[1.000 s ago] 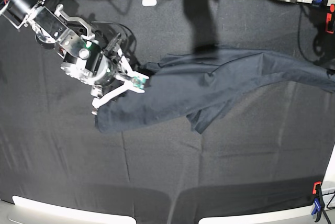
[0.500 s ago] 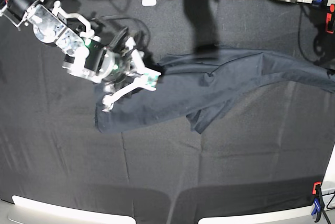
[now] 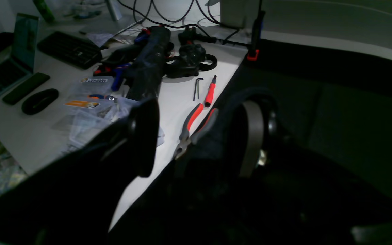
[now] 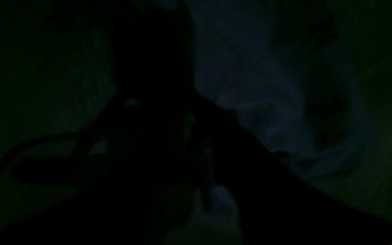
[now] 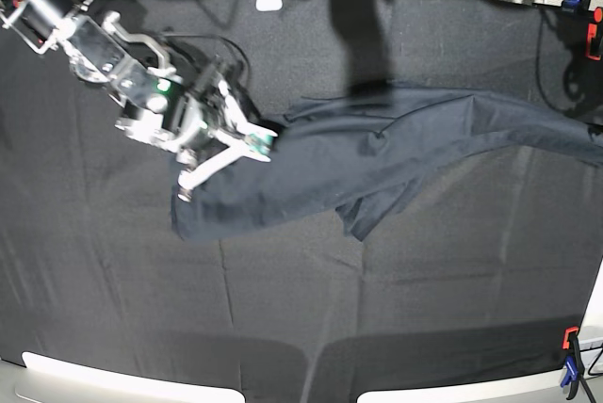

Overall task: Layout the t-shirt on the table in an organized manner, then fold the t-shirt properly
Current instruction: 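Pull the held shirt edge with the right gripper away from the left gripper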

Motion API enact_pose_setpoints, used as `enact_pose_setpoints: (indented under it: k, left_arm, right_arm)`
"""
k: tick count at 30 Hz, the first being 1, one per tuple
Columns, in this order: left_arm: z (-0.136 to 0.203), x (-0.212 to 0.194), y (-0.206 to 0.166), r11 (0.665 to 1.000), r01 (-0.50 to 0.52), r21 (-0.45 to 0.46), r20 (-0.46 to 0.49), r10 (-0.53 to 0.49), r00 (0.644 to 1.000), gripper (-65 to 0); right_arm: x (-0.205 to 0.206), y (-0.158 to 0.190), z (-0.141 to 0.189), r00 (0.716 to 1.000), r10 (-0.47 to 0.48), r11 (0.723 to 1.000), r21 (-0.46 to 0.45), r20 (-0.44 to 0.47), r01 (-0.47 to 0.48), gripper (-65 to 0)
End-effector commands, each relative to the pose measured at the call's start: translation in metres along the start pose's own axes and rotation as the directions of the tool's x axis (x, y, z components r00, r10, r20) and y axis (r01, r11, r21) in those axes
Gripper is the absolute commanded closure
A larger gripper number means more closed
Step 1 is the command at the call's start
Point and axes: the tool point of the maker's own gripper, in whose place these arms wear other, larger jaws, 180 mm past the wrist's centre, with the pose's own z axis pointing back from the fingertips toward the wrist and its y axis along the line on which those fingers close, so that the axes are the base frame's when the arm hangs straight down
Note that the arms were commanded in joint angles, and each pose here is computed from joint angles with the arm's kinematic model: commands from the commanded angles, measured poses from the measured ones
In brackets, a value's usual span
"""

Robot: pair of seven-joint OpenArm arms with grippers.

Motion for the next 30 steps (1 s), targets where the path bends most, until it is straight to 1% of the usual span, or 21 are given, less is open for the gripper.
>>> enact_pose_setpoints:
  k: [1,2,4,6,8,10,13,14,15,18,21,24,26,30]
  left_arm:
    - [0.000,0.014,0.003,1.000,0.012,0.007,0.054,-0.012,0.998,-30.9]
    - [0.000,0.014,0.003,1.000,0.012,0.007,0.054,-0.012,0.998,-30.9]
    - [0.001,0.013,0.003,1.000,0.013,0.007,0.051,-0.013,0.999,-30.9]
    - [0.001,0.012,0.003,1.000,0.013,0.007,0.040,-0.013,0.999,-30.9]
    - [0.001,0.011,0.003,1.000,0.013,0.007,0.036,-0.013,0.999,-30.9]
    - [0.001,0.011,0.002,1.000,0.006,0.002,0.037,-0.006,0.999,-30.9]
    - [0.001,0.010,-0.002,0.999,-0.033,-0.024,0.031,0.034,0.999,-30.9]
    - [0.001,0.010,-0.006,0.998,-0.037,-0.041,0.028,0.038,0.999,-30.9]
    - [0.001,0.009,-0.010,0.997,-0.033,-0.064,0.025,0.035,0.999,-30.9]
    - [0.001,0.010,-0.018,0.993,-0.044,-0.109,0.028,0.047,0.998,-30.9]
    - [0.002,0.010,-0.018,0.993,-0.046,-0.112,0.028,0.049,0.998,-30.9]
    - [0.002,0.010,-0.019,0.993,-0.046,-0.113,0.027,0.049,0.998,-30.9]
    - [0.002,0.010,-0.019,0.993,-0.045,-0.113,0.025,0.049,0.998,-30.9]
    - [0.002,0.007,-0.018,0.993,-0.044,-0.113,0.015,0.045,0.999,-30.9]
  right_arm:
    - [0.014,-0.026,0.006,0.999,0.010,0.997,-0.071,0.049,-0.006,-3.6]
    - [0.022,-0.034,0.007,0.998,0.010,0.996,-0.089,0.068,-0.004,0.0]
    - [0.038,-0.054,0.010,0.995,0.003,0.990,-0.142,0.103,0.012,0.0]
    - [0.052,-0.079,0.014,0.992,-0.007,0.977,-0.208,0.130,0.035,0.0]
    - [0.062,-0.103,0.013,0.989,-0.022,0.966,-0.254,0.144,0.058,0.0]
    - [0.064,-0.126,0.007,0.989,-0.052,0.954,-0.286,0.136,0.090,0.0]
    - [0.060,-0.161,-0.012,0.988,-0.109,0.933,-0.331,0.113,0.141,0.0]
    - [0.056,-0.172,-0.019,0.988,-0.122,0.924,-0.352,0.097,0.149,0.0]
    - [0.052,-0.185,-0.026,0.985,-0.150,0.908,-0.381,0.088,0.172,0.0]
    - [0.042,-0.220,-0.043,0.968,-0.239,0.852,-0.463,0.073,0.245,0.0]
    - [0.035,-0.252,-0.052,0.946,-0.315,0.787,-0.535,0.079,0.307,0.0]
    - [0.032,-0.281,-0.054,0.907,-0.403,0.718,-0.572,0.124,0.398,0.0]
    - [0.033,-0.299,-0.049,0.871,-0.458,0.655,-0.596,0.176,0.465,0.0]
    - [0.034,-0.331,-0.027,0.788,-0.543,0.505,-0.637,0.291,0.583,0.0]
